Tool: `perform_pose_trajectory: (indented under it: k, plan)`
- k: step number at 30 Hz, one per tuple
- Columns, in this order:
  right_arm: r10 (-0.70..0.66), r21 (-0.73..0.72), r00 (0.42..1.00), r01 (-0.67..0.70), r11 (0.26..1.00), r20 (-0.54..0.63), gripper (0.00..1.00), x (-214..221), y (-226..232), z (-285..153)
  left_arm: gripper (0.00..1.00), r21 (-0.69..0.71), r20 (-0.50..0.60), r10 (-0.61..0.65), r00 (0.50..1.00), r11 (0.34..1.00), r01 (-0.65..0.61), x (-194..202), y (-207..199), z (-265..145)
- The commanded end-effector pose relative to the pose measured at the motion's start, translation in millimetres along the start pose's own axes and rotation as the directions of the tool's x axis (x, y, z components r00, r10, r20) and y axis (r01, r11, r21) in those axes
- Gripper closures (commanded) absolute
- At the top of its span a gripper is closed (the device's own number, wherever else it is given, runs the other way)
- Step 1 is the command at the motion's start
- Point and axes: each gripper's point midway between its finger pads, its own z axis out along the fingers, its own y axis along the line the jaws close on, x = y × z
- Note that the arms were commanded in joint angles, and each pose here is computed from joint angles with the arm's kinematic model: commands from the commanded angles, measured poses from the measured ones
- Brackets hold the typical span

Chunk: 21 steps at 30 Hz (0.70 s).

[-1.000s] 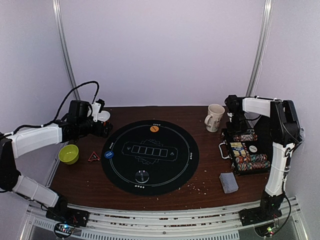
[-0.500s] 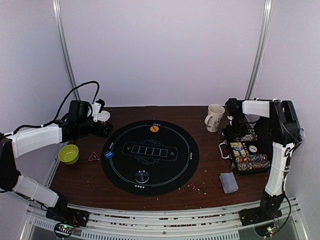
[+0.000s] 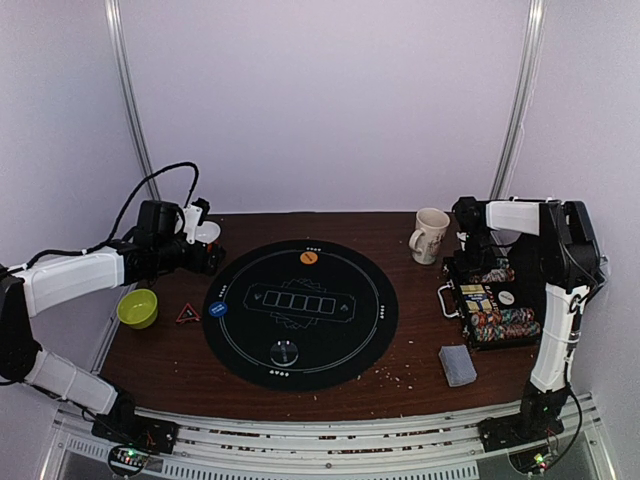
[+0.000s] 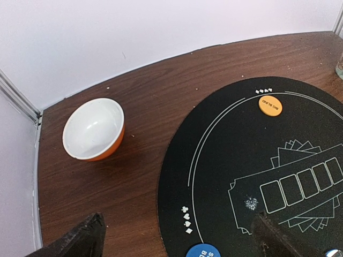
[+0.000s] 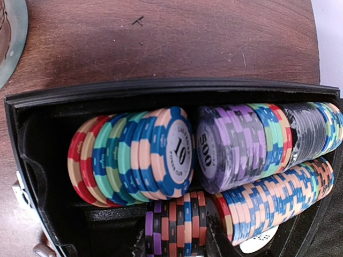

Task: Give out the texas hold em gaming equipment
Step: Pick up the pile of poker chips from the chip case.

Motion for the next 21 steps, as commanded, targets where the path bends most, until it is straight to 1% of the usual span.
perform_pose_trajectory:
  k: [1, 5, 8, 10, 13, 14, 15, 17, 21]
  plan:
    - [0.006, -0.049, 1.0, -0.008, 0.999, -0.029, 0.72, 5.2, 8.6, 16.0, 0.02, -0.007, 0.05, 0.004, 0.999, 1.0, -0.004, -13.8, 4.0, -2.7]
    - [0.006, -0.061, 0.999, -0.009, 0.998, -0.036, 0.69, 5.5, 11.4, 19.5, 0.02, -0.01, 0.05, 0.004, 0.999, 1.0, -0.004, -13.7, 4.6, -3.6]
    - [0.007, -0.064, 0.999, -0.009, 0.998, -0.039, 0.69, 5.7, 12.7, 21.0, 0.02, -0.013, 0.052, 0.005, 0.999, 1.0, -0.004, -13.6, 5.2, -4.3]
    - [0.006, -0.075, 0.999, -0.009, 0.997, -0.039, 0.75, 5.1, 14.7, 20.9, 0.02, -0.013, 0.052, 0.003, 0.999, 1.0, -0.002, -13.7, 5.3, -4.1]
    - [0.011, -0.084, 0.999, -0.014, 0.996, -0.037, 0.9, 3.3, 15.1, 17.6, 0.02, -0.008, 0.054, 0.003, 0.999, 1.0, -0.003, -14.9, 4.4, -4.5]
    - [0.012, -0.084, 0.999, -0.015, 0.996, -0.036, 0.96, 3.0, 14.3, 15.5, 0.02, -0.009, 0.056, 0.005, 0.998, 1.0, -0.005, -15.2, 4.5, -5.0]
    - [0.015, -0.082, 0.999, -0.018, 0.996, -0.032, 0.99, 1.9, 13.3, 12.4, 0.02, -0.01, 0.059, 0.005, 0.998, 1.0, -0.004, -15.8, 5.0, -5.6]
    - [0.024, -0.077, 0.999, -0.025, 0.997, -0.021, 1.0, -0.7, 9.3, 2.7, 0.02, -0.011, 0.063, 0.005, 0.998, 1.0, -0.004, -16.9, 5.0, -6.5]
    - [0.059, -0.09, 0.997, -0.055, 0.994, 0.041, 1.0, -13.5, 2.9, -26.0, 0.02, -0.011, 0.086, 0.008, 0.996, 1.0, -0.007, -21.2, 5.4, -10.6]
